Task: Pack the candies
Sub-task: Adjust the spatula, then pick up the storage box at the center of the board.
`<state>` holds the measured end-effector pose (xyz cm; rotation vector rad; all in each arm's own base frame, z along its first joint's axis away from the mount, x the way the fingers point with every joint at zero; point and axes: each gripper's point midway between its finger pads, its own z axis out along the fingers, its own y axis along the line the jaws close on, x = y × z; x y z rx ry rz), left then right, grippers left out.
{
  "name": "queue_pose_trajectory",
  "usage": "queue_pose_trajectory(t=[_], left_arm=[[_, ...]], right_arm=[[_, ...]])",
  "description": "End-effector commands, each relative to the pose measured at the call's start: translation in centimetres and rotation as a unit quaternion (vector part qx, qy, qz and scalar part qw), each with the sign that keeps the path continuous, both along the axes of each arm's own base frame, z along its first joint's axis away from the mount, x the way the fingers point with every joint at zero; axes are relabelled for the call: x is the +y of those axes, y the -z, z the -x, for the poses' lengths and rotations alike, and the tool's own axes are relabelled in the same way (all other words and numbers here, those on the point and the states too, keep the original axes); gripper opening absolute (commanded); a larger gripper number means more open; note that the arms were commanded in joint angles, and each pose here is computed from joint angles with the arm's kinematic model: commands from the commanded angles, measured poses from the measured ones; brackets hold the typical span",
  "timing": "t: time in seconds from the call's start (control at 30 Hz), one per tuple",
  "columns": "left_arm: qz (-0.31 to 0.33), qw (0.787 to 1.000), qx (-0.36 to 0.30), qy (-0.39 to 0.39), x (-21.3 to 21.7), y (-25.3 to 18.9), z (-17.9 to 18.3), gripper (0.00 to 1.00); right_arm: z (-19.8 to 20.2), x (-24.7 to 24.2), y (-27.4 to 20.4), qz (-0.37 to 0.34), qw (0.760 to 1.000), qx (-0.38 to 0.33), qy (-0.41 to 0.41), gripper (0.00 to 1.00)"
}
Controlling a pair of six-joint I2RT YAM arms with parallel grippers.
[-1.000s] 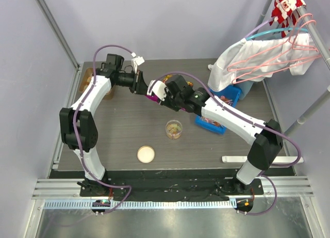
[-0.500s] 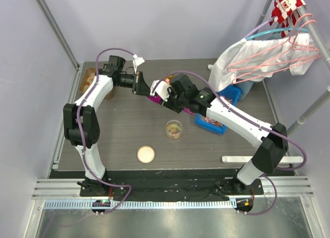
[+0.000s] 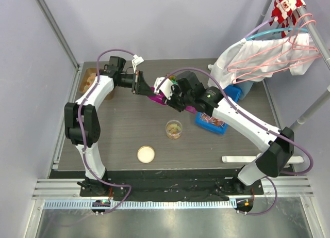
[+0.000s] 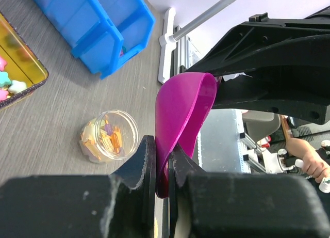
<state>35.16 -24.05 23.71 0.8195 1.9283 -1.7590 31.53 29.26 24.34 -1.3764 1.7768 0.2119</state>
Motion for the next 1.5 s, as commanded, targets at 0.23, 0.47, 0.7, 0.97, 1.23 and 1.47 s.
queue_pose_trajectory(t=[0.23,0.47,0.7,0.97,1.23,1.47], left_arm=[[0.010,1.000,0.013,0.013,-0.7,0.7,-0.3,0.23],[-0.029,0.999,0.008,-0.027,-0.2,1.4,-4.2,0.57],[-0.078,0.991,-0.015,-0.104,0.5,2.1,-8.7,0.74],[-0.247,0.938,-0.095,-0.222,2.3,7.3,-15.8,0.82],[-0.392,0.867,-0.160,-0.263,2.9,13.8,-19.8,0.91],[-0.432,0.841,-0.189,-0.267,2.1,15.4,-21.5,0.82]], right_arm=[[-2.0,-1.0,-4.4,-0.022,0.996,-0.078,0.036,0.01],[-2.1,-3.7,-3.6,0.014,0.994,-0.088,0.059,0.01],[-2.9,-6.3,-2.8,0.021,0.993,-0.082,0.087,0.01],[-4.5,-8.7,-4.4,0.001,0.988,-0.088,0.130,0.01],[-4.7,-9.2,-6.4,-0.031,0.986,-0.089,0.140,0.01],[-4.6,-9.1,-6.3,-0.035,0.987,-0.080,0.137,0.01]])
